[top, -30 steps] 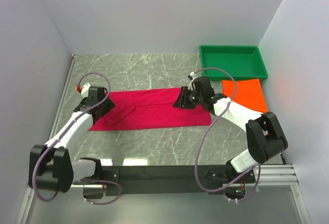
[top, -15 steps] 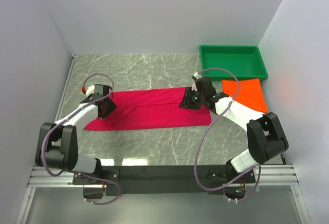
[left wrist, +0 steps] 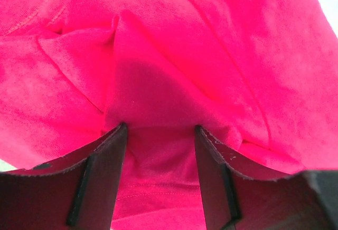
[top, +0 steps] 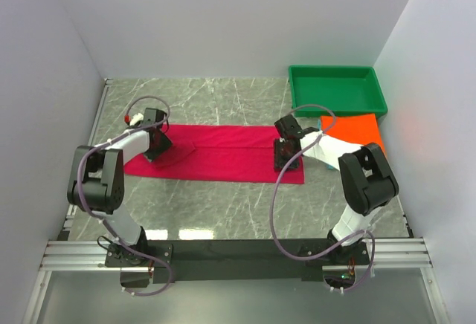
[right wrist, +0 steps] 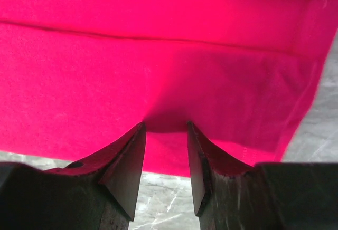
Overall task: Fold and stack the t-shirts
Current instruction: Fold the tshirt
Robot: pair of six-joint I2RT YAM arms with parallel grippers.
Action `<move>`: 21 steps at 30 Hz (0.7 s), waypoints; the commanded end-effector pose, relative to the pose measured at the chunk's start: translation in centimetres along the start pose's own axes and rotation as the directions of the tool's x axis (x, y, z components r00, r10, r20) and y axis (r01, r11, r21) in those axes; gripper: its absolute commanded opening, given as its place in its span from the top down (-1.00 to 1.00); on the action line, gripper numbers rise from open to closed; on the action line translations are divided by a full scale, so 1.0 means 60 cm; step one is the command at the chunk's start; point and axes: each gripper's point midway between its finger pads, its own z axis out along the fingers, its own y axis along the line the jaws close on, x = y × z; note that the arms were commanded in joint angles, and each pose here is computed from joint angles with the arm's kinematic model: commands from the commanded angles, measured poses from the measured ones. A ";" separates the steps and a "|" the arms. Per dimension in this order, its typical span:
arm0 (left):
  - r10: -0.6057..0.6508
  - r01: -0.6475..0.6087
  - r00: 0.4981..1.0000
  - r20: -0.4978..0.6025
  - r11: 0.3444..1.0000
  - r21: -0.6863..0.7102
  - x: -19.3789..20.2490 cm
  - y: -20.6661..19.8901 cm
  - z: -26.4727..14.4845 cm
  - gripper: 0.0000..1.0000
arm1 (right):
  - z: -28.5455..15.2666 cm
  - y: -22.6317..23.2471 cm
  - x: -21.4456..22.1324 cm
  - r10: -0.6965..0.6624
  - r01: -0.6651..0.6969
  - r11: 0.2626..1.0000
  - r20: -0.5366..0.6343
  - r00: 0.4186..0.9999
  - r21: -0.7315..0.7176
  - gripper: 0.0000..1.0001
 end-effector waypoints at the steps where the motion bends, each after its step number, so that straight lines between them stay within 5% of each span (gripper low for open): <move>1: 0.056 -0.056 0.998 -0.020 0.998 0.000 -0.009 -0.021 0.027 -0.20 | -0.002 -0.017 0.026 -0.080 0.089 0.990 -0.082 0.993 0.109 0.10; 7: 0.193 -0.193 0.981 -0.031 0.981 0.029 -0.048 -0.093 0.075 -0.30 | 0.010 0.023 0.084 -0.223 0.250 0.961 -0.208 0.952 0.116 0.10; 16: 0.363 -0.366 0.931 0.042 0.927 0.088 -0.135 -0.211 0.142 -0.53 | -0.035 0.153 0.197 -0.505 0.515 0.854 -0.345 0.791 -0.068 0.13; 21: 0.387 -0.395 0.919 0.076 0.895 0.209 -0.153 -0.281 0.160 -0.60 | -0.055 0.243 0.236 -0.580 0.535 0.814 -0.347 0.737 -0.224 0.17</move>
